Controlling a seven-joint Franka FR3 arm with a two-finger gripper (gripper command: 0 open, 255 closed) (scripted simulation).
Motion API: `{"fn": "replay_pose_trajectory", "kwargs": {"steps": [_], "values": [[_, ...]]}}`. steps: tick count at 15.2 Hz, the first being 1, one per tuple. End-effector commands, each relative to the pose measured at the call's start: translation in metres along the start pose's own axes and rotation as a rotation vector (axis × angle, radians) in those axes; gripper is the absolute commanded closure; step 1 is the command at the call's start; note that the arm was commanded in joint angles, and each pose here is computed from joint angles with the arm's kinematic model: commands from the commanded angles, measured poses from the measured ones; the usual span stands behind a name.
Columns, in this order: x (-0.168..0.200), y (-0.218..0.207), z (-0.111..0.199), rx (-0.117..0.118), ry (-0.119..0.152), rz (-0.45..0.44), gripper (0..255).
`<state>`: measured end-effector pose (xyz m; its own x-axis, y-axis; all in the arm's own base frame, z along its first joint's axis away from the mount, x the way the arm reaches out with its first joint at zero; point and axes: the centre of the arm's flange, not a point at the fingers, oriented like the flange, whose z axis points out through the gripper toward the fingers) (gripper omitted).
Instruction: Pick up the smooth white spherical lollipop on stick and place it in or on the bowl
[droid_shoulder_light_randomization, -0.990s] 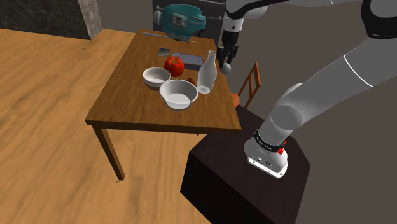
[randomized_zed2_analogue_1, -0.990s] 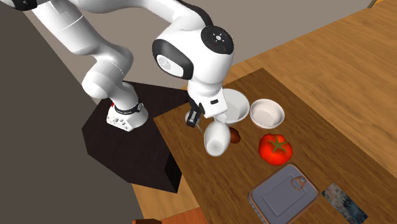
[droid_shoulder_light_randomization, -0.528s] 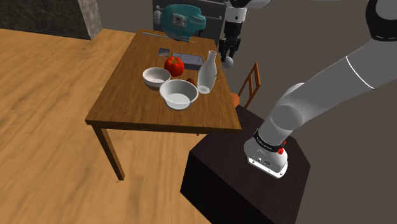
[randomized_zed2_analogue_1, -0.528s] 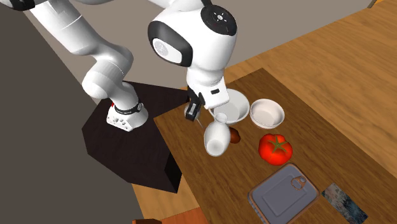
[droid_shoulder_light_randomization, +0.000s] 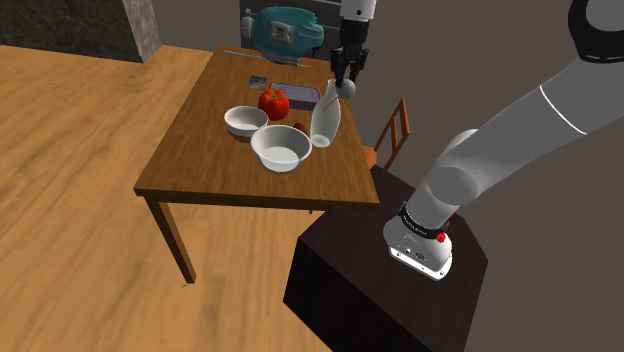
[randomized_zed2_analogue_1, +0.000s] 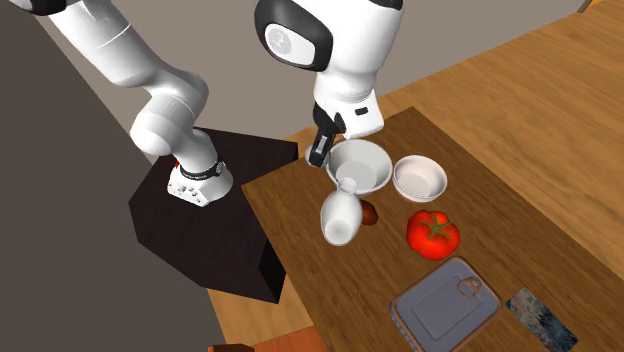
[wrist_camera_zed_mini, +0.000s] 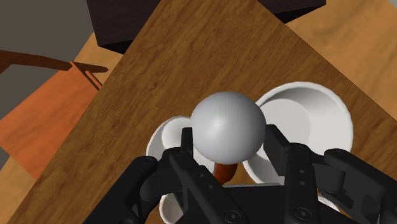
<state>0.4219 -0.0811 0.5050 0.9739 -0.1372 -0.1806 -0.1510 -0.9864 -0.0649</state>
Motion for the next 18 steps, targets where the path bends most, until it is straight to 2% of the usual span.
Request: {"fn": "replay_pose_trajectory", "kwargs": {"steps": [1,13,18], "values": [[0.013,-0.023,-0.008,0.0,0.0,0.0,255],[0.072,-0.164,-0.049,0.0,0.0,0.0,255],[0.078,-0.167,-0.03,0.0,0.0,0.0,255]]}}
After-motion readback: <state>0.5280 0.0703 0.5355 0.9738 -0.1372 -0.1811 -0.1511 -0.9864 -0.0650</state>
